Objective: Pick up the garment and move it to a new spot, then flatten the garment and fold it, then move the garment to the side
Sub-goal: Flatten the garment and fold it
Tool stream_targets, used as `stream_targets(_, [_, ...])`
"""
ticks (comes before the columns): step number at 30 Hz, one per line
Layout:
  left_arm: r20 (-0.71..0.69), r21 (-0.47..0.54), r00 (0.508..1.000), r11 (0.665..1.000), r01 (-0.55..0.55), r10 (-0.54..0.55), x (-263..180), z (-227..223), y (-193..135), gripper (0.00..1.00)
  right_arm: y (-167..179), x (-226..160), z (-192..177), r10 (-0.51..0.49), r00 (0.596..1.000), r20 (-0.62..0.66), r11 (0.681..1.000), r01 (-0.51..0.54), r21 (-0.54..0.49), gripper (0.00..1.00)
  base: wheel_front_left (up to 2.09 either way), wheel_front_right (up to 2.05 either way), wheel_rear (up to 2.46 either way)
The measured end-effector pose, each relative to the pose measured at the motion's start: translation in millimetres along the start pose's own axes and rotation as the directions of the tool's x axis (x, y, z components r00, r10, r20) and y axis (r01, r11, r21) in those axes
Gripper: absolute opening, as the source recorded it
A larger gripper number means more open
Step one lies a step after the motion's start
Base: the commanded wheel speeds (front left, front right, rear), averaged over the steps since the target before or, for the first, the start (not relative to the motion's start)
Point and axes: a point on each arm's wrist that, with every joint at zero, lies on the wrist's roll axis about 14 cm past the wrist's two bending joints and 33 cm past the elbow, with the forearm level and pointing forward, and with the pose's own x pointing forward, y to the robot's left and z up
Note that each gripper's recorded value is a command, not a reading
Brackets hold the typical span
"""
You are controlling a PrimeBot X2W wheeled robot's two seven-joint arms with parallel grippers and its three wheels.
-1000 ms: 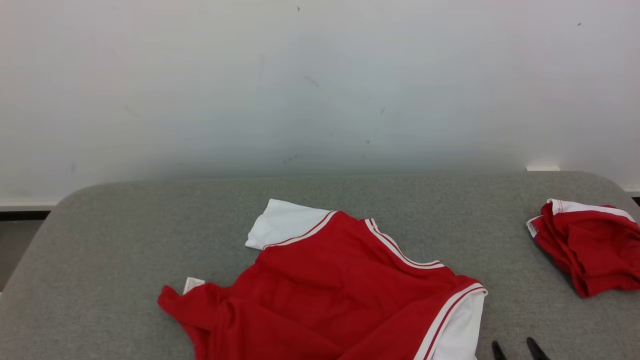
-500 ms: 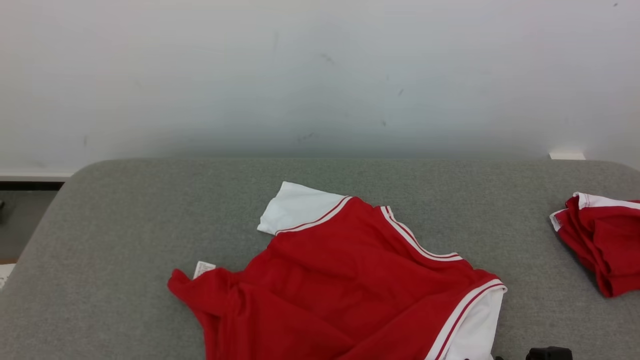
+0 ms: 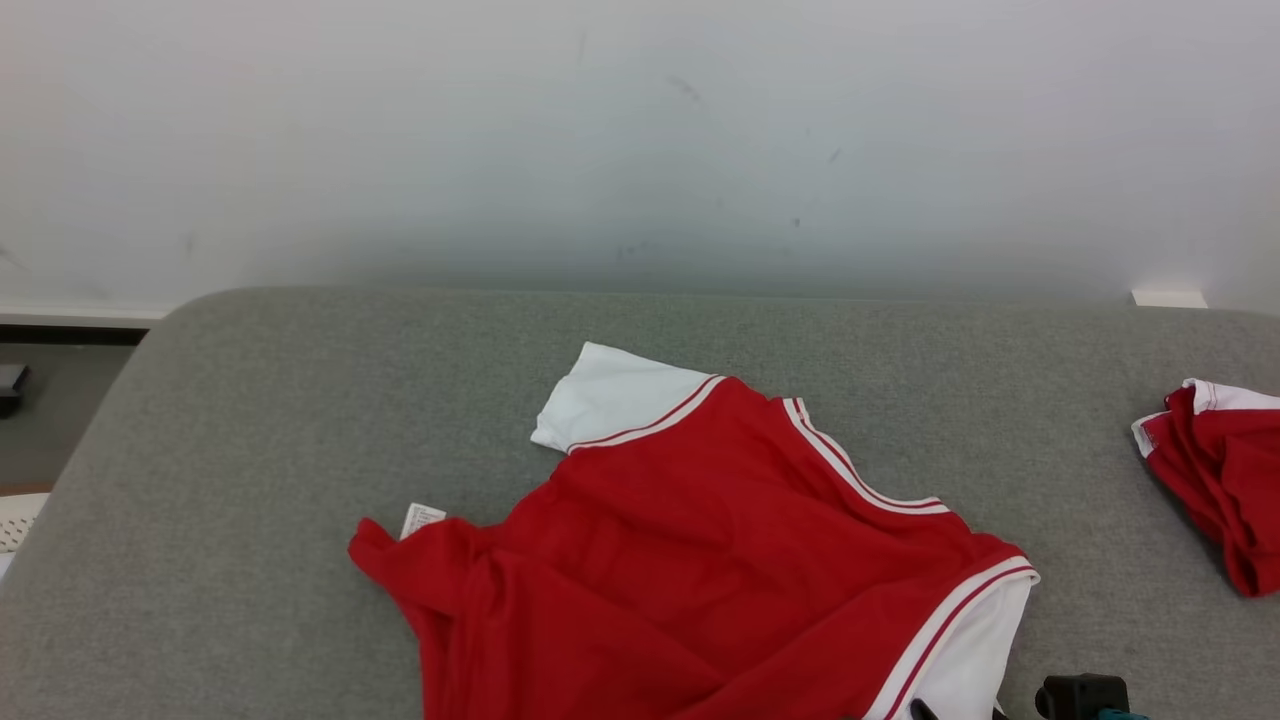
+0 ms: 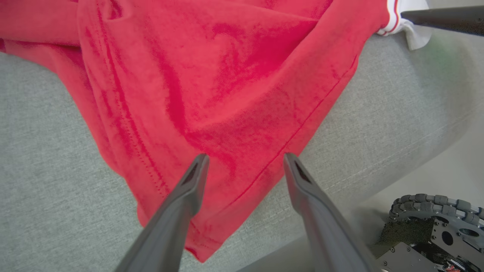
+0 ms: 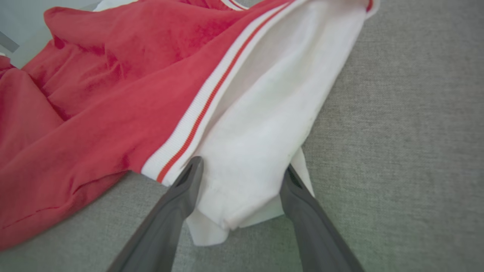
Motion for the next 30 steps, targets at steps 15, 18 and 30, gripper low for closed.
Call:
stream_targets(15, [-0.17,0.04,0.985,0.999,0.003,0.004,2,-38,12,1.0,-2,8,3,-0.001,1.0,0.01,1.0,0.001,0.004,1.0,0.0,0.0,0.0])
stream_targets(18, [-0.183,0.052,0.983,0.999,-0.002,0.011,5,-40,16,1.0,-3,10,4,-0.001,1.0,0.008,1.0,0.001,0.002,1.0,0.0,0.0,0.0])
stream_targets(30, [-0.167,-0.004,0.985,1.0,-0.03,0.029,12,-37,23,0.0,2,11,31,0.016,0.994,0.106,0.992,-0.029,0.12,0.0,0.0,0.0,0.0])
